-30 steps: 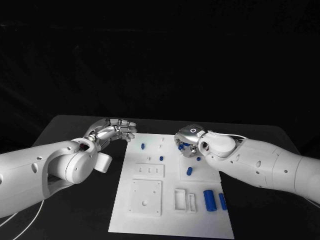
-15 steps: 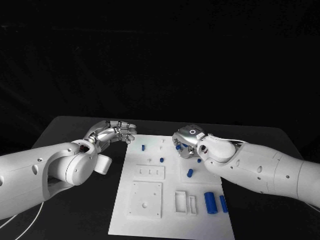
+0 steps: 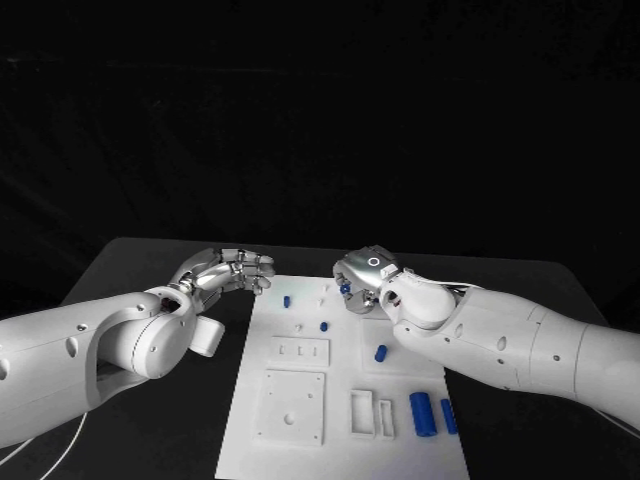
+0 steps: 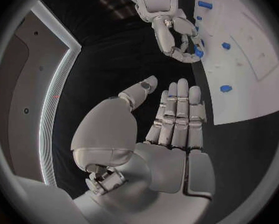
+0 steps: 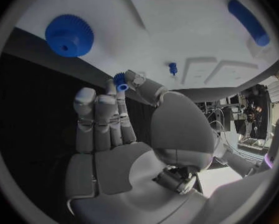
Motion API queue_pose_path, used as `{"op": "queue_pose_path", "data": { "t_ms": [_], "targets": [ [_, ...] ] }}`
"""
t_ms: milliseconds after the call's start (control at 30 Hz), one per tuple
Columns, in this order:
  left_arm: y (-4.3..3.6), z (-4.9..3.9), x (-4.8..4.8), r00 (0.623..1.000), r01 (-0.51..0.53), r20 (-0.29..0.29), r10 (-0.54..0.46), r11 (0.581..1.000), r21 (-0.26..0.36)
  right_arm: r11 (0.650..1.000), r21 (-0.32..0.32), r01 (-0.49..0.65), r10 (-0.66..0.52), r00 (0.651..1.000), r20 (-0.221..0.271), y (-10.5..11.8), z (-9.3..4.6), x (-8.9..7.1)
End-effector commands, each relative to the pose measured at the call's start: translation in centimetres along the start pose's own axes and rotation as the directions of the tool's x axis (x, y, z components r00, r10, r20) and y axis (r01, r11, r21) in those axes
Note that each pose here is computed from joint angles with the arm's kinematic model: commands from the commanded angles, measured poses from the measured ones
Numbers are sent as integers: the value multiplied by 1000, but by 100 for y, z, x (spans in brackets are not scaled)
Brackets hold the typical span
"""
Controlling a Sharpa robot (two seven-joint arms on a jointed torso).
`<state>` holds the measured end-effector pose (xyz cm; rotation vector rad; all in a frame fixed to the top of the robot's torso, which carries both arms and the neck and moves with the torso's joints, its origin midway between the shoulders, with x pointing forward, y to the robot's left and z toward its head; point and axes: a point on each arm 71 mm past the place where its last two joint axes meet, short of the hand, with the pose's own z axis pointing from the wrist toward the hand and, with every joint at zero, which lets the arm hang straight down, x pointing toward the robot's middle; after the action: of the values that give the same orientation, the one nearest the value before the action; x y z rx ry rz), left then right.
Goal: Assemble the parts on the task board
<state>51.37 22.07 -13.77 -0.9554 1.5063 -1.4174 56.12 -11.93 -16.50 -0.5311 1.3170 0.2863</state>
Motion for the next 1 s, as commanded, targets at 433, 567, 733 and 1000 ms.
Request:
{"op": "queue_pose_path", "data": {
  "t_ms": [433, 567, 733, 1000],
  "targets": [
    [-29, 53, 116, 999, 4, -34, -3, 1000, 13, 999, 19, 48, -49, 999, 24, 120, 201, -13],
    [-44, 60, 126, 999, 3, -35, -3, 1000, 16, 998, 21, 51, -51, 998, 25, 119, 219, -12],
    [-63, 66, 145, 999, 3, -40, -3, 1000, 19, 999, 13, 50, -51, 998, 25, 155, 244, -15],
    [-91, 73, 156, 999, 2, -42, -1, 1000, 24, 999, 9, 50, -50, 999, 19, 172, 268, -10]
  ]
}}
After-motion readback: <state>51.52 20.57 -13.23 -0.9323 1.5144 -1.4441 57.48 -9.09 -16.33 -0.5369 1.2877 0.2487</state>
